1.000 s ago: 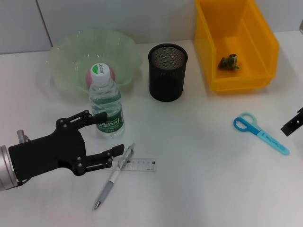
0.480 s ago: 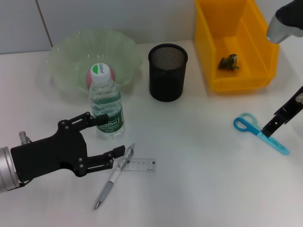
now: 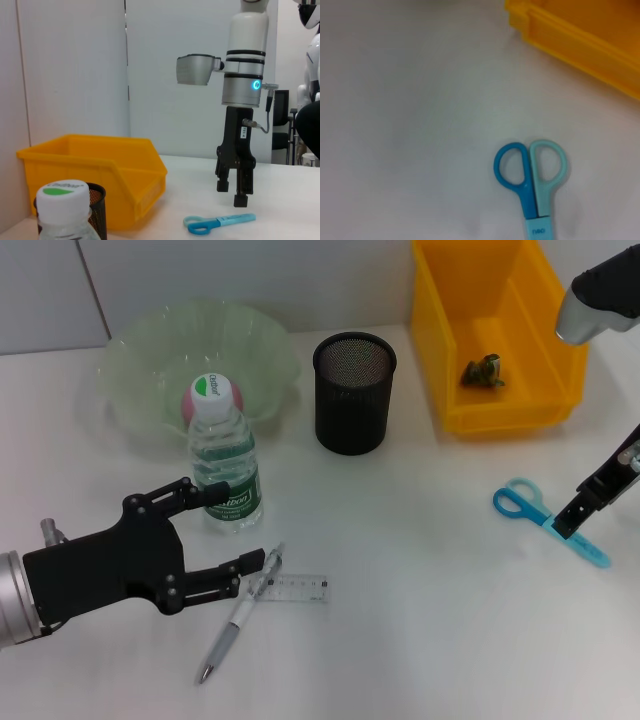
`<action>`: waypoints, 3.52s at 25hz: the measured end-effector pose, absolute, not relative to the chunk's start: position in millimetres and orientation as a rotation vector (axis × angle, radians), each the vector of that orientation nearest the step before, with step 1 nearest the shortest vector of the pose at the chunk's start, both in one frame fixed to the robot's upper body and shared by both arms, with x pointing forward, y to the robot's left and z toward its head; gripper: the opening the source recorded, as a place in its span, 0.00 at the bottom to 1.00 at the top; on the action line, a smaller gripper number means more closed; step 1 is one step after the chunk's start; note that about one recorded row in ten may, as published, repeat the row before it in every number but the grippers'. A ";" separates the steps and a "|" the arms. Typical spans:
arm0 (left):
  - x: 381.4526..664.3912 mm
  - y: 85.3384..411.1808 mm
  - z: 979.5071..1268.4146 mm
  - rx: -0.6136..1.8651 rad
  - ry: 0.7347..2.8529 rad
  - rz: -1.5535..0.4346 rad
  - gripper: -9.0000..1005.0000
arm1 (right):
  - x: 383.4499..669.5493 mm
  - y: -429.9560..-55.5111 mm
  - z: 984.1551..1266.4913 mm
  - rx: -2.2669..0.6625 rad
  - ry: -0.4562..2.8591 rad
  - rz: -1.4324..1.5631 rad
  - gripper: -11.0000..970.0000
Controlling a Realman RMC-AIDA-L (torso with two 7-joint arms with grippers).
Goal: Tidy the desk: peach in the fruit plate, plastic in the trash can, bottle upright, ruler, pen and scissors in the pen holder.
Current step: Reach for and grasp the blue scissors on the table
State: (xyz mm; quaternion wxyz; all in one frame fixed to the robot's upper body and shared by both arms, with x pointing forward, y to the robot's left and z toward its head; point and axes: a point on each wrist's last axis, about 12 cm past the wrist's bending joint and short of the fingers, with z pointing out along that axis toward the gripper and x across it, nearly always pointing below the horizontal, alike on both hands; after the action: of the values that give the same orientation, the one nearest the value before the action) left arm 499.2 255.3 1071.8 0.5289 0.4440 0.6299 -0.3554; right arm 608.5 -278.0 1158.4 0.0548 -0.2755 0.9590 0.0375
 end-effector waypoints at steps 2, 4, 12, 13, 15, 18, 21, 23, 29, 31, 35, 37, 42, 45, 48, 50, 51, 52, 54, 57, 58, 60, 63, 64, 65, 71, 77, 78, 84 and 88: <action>499.1 255.7 1071.9 1.060 1.502 -0.848 0.83 | 609.2 -277.5 1156.2 -0.839 2.911 0.109 0.82; 498.8 255.8 1072.0 1.063 1.499 -0.846 0.83 | 610.7 -275.7 1154.8 -0.854 2.906 0.089 0.82; 498.1 254.9 1071.3 1.068 1.496 -0.846 0.83 | 613.9 -268.5 1152.8 -0.893 2.905 0.072 0.82; 498.1 254.9 1071.3 1.068 1.496 -0.846 0.83 | 614.1 -268.1 1152.8 -0.895 2.905 0.071 0.82; 498.5 253.8 1070.6 1.068 1.497 -0.851 0.83 | 614.4 -267.8 1152.8 -0.895 2.904 0.071 0.81; 498.6 253.7 1070.2 1.066 1.499 -0.851 0.83 | 614.8 -268.1 1151.2 -0.893 2.904 0.070 0.81; 498.8 253.5 1070.3 1.066 1.498 -0.851 0.83 | 615.3 -267.3 1149.6 -0.897 2.905 0.068 0.81; 499.0 253.3 1070.5 1.067 1.497 -0.852 0.83 | 615.7 -266.2 1148.4 -0.904 2.904 0.062 0.81; 500.0 252.3 1071.4 1.071 1.491 -0.854 0.83 | 616.3 -263.4 1146.0 -0.913 2.903 0.062 0.80; 499.9 251.0 1071.3 1.079 1.489 -0.859 0.83 | 616.1 -262.5 1144.3 -0.919 2.907 0.060 0.80; 499.8 249.3 1071.0 1.089 1.489 -0.867 0.83 | 615.5 -261.3 1142.3 -0.920 2.914 0.063 0.80; 499.0 246.3 1070.2 1.110 1.492 -0.882 0.83 | 615.5 -261.1 1142.1 -0.918 2.915 0.064 0.80; 499.4 245.7 1070.2 1.117 1.493 -0.884 0.83 | 616.0 -261.1 1141.9 -0.914 2.912 0.062 0.79; 499.4 245.7 1070.2 1.118 1.493 -0.884 0.83 | 616.3 -261.1 1141.3 -0.913 2.910 0.060 0.79; 499.7 245.5 1070.4 1.119 1.492 -0.884 0.83 | 616.4 -261.2 1140.3 -0.912 2.910 0.059 0.79; 499.8 245.5 1070.4 1.119 1.492 -0.883 0.83 | 616.8 -261.2 1140.2 -0.911 2.907 0.057 0.79; 499.8 245.5 1070.4 1.119 1.492 -0.883 0.83 | 616.9 -261.2 1140.2 -0.911 2.906 0.057 0.78; 499.9 245.3 1070.4 1.119 1.492 -0.883 0.83 | 616.9 -261.2 1140.1 -0.911 2.906 0.055 0.78; 499.8 245.1 1070.3 1.119 1.491 -0.883 0.83 | 616.7 -261.4 1139.5 -0.914 2.906 0.051 0.78; 500.0 244.9 1070.3 1.119 1.491 -0.882 0.83 | 616.2 -260.8 1137.6 -0.918 2.908 0.048 0.78; 500.1 244.8 1070.4 1.119 1.491 -0.882 0.83 | 616.1 -260.6 1136.5 -0.919 2.911 0.049 0.78; 500.2 244.6 1070.5 1.120 1.490 -0.882 0.83 | 616.0 -260.1 1134.1 -0.921 2.919 0.053 0.78; 500.5 244.4 1070.5 1.121 1.489 -0.881 0.83 | 616.4 -260.0 1133.1 -0.921 2.919 0.051 0.78; 500.5 244.4 1070.5 1.121 1.489 -0.881 0.83 | 616.6 -260.0 1133.1 -0.921 2.918 0.050 0.77; 500.5 244.4 1070.5 1.121 1.489 -0.881 0.83 | 616.7 -259.9 1133.0 -0.921 2.917 0.049 0.77; 500.9 244.1 1070.8 1.122 1.487 -0.882 0.83 | 616.4 -259.8 1132.2 -0.921 2.919 0.051 0.77; 500.7 243.5 1070.9 1.123 1.484 -0.884 0.83 | 616.2 -260.0 1131.6 -0.919 2.923 0.053 0.76; 500.7 243.5 1070.9 1.123 1.484 -0.884 0.83 | 616.4 -259.8 1131.7 -0.919 2.922 0.053 0.76; 500.6 243.3 1070.9 1.123 1.484 -0.885 0.83 | 617.5 -259.1 1131.9 -0.917 2.914 0.050 0.58; 500.6 243.3 1070.9 1.123 1.484 -0.885 0.83 | 617.5 -259.5 1131.1 -0.914 2.912 0.049 0.54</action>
State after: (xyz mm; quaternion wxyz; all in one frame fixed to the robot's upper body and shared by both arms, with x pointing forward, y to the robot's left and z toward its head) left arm 500.6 243.3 1070.9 0.5144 0.4672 0.6176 -0.3683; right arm 617.5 -259.5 1131.1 0.0446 -0.2990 0.9531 0.0161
